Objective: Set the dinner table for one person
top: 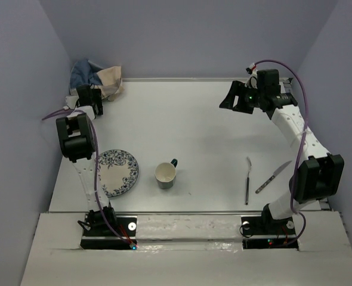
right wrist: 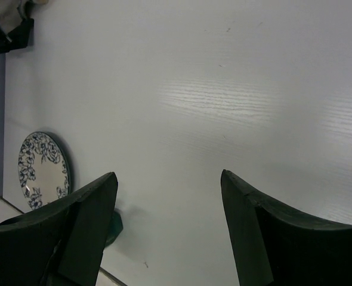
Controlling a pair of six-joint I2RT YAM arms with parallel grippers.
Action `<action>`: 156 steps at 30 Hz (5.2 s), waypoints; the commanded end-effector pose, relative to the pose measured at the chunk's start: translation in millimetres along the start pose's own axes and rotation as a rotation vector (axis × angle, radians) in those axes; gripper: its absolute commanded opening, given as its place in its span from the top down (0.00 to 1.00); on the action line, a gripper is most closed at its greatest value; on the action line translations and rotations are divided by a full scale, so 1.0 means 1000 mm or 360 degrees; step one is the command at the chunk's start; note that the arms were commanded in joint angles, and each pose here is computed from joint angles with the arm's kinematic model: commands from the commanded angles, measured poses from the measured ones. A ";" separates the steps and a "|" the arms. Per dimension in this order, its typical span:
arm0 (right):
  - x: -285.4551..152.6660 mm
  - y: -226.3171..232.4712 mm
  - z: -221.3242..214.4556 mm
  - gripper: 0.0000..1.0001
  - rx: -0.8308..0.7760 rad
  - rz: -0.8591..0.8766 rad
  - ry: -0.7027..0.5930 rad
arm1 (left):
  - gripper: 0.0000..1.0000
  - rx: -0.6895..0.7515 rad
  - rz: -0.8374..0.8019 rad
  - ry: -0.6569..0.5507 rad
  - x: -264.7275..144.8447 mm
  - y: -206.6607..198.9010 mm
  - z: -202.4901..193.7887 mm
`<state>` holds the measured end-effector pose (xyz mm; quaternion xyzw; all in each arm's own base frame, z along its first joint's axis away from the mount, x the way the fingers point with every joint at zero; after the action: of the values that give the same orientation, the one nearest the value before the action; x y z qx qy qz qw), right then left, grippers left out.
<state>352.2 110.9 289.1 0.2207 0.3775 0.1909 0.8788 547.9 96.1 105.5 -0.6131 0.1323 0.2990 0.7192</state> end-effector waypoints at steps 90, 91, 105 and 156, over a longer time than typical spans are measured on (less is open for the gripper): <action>0.135 0.106 -0.142 0.17 -0.0148 0.0627 0.0821 | 1.00 0.0781 -0.1049 0.0540 -0.201 -0.167 -0.158; 0.136 0.107 -0.141 0.18 -0.0138 0.0648 0.0833 | 1.00 0.0781 -0.1046 0.0538 -0.201 -0.166 -0.157; 0.166 0.104 -0.139 0.31 -0.0123 0.0546 0.0914 | 1.00 0.0765 -0.1062 0.0542 -0.203 -0.158 -0.150; 0.037 0.041 -0.107 1.00 -0.0361 -0.0200 0.0259 | 0.52 0.2302 -0.0500 0.0425 -0.189 -0.102 -0.256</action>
<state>284.8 197.8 220.0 -0.0195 0.4339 0.2063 0.8768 477.2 -217.6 309.4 -0.1709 0.1860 -0.1380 0.9577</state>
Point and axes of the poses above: each gripper's point midway between its finger pads, its own x axis out along the fingers, its own y axis along the line the jaws close on, z = x × y, the point moved 8 cm from there along -x, back along the fingers, and after that the axes turned 2 degrees about x, right-handed, at the moved point
